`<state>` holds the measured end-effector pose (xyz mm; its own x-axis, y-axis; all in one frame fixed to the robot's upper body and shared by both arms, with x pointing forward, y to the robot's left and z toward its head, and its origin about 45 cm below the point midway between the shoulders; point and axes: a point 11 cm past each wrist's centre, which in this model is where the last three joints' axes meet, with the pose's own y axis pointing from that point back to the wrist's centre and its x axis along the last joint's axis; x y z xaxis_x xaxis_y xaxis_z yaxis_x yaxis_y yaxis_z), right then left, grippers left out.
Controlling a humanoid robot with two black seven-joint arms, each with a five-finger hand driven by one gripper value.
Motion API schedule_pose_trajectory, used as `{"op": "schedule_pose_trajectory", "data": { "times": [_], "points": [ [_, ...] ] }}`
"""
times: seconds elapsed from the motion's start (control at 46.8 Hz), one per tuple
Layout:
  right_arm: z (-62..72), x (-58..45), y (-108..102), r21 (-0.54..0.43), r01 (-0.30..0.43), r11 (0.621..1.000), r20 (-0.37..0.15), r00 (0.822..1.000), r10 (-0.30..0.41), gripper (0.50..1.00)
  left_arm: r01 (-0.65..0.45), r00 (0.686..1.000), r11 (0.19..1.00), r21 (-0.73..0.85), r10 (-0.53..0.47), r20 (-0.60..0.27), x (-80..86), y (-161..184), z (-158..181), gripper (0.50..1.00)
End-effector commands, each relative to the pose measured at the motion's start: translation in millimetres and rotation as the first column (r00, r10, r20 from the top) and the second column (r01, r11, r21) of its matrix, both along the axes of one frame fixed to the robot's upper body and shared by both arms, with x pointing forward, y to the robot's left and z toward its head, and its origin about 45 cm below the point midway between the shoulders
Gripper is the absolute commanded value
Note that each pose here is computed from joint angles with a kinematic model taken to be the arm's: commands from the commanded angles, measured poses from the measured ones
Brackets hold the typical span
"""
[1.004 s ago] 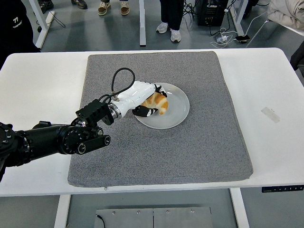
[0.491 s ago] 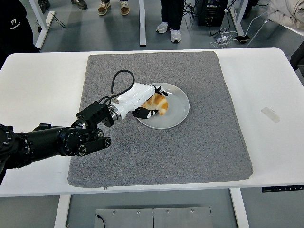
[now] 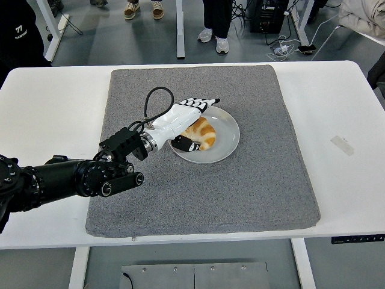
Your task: Place the bread on the plate
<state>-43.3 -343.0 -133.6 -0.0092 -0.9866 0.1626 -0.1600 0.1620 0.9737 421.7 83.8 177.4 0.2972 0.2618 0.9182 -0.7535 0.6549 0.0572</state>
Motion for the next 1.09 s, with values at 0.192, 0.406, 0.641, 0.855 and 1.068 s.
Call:
{"op": "schedule_pose_trajectory", "data": {
  "times": [0.192, 0.406, 0.641, 0.855, 1.068],
  "points": [
    [0.0, 0.0, 0, 0.0, 0.0, 1.0, 0.0, 1.0, 0.0, 1.0, 0.119, 0.993, 0.991, -0.053, -0.118, 0.031, -8.3, 4, 20, 0.971],
    [0.0, 0.0, 0, 0.0, 0.0, 1.0, 0.0, 1.0, 0.0, 1.0, 0.088, 0.994, 0.978, -0.189, -0.073, 0.086, 4.8, 25, 61, 0.971],
    [0.0, 0.0, 0, 0.0, 0.0, 1.0, 0.0, 1.0, 0.0, 1.0, -0.138, 0.99, 0.866, -0.481, 0.134, -0.044, 41.5, 75, 105, 0.971],
    [0.0, 0.0, 0, 0.0, 0.0, 1.0, 0.0, 1.0, 0.0, 1.0, -0.292, 0.957, 0.715, -0.635, 0.216, -0.196, 52.6, 111, 109, 0.971],
    [0.0, 0.0, 0, 0.0, 0.0, 1.0, 0.0, 1.0, 0.0, 1.0, -0.434, 0.901, 0.501, -0.749, 0.27, -0.34, 54.1, 135, 95, 0.971]
  ]
}}
